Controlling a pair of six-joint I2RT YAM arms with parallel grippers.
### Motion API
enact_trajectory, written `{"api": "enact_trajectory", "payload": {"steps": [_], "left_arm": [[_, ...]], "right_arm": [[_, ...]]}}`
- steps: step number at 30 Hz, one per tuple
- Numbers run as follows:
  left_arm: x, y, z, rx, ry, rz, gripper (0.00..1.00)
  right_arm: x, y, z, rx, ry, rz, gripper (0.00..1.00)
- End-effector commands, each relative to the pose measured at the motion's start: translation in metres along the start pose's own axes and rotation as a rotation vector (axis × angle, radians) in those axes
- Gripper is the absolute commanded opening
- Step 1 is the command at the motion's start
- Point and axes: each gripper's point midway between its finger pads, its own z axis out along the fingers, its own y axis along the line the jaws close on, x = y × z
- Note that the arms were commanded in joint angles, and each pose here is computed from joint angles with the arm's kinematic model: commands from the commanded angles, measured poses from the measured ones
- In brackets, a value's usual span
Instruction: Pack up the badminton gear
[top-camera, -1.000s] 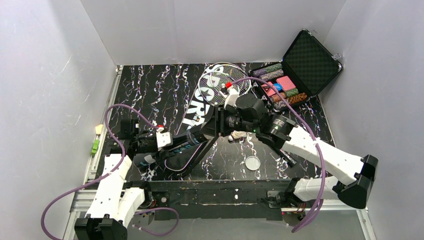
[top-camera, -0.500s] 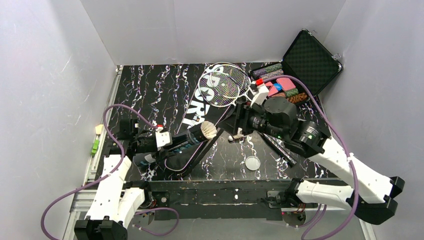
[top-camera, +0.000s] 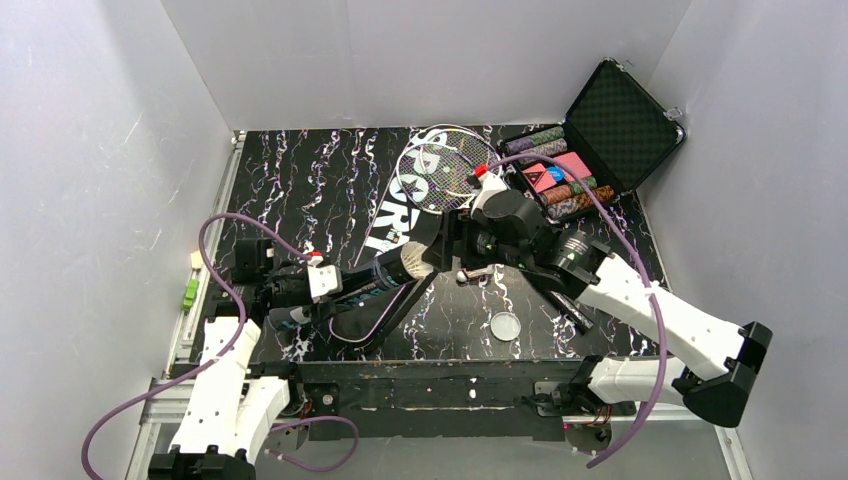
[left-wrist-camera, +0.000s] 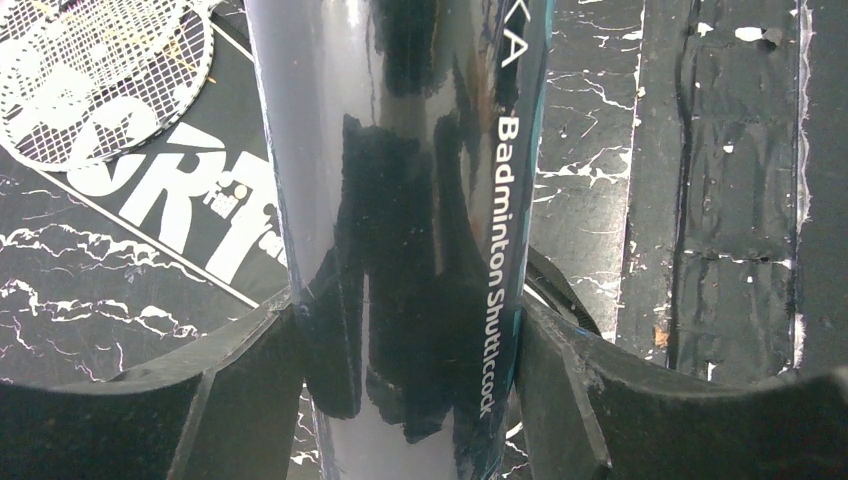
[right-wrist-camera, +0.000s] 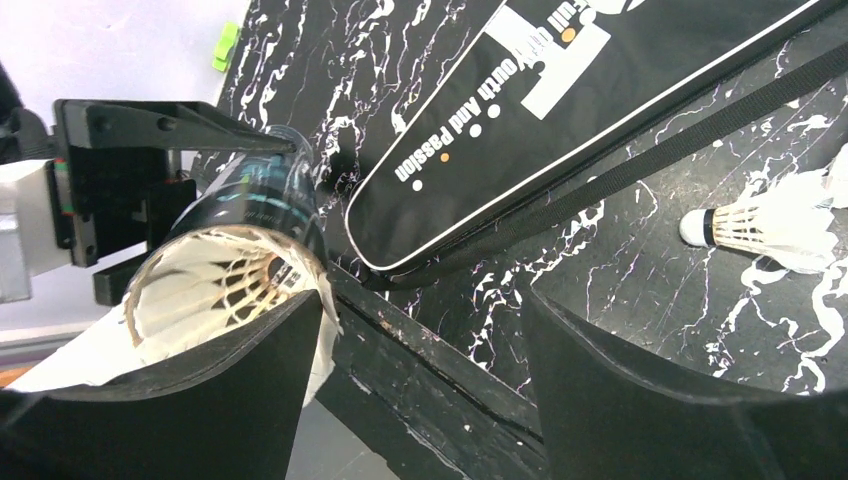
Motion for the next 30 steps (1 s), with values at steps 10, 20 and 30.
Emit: {"api": "enact_trajectory", "payload": {"steps": [10, 20, 30], "left_arm": [[-0.042, 0.001, -0.008, 0.003, -0.115, 0.047, 0.03], [-0.045, 0.001, -0.007, 0.009, -0.129, 0.028, 0.04], [-0.006, -0.014, 0.001, 0.022, -0.052, 0.013, 0.03]], "right_arm": [[0.009, 0.007, 0.030, -0.052, 0.031, 0.029, 0.76], [0.019, 0.038, 0.042, -0.218, 0.093, 0.079, 0.82], [-0.047, -0.027, -0.013, -0.114, -0.099, 0.211, 0.87]]}}
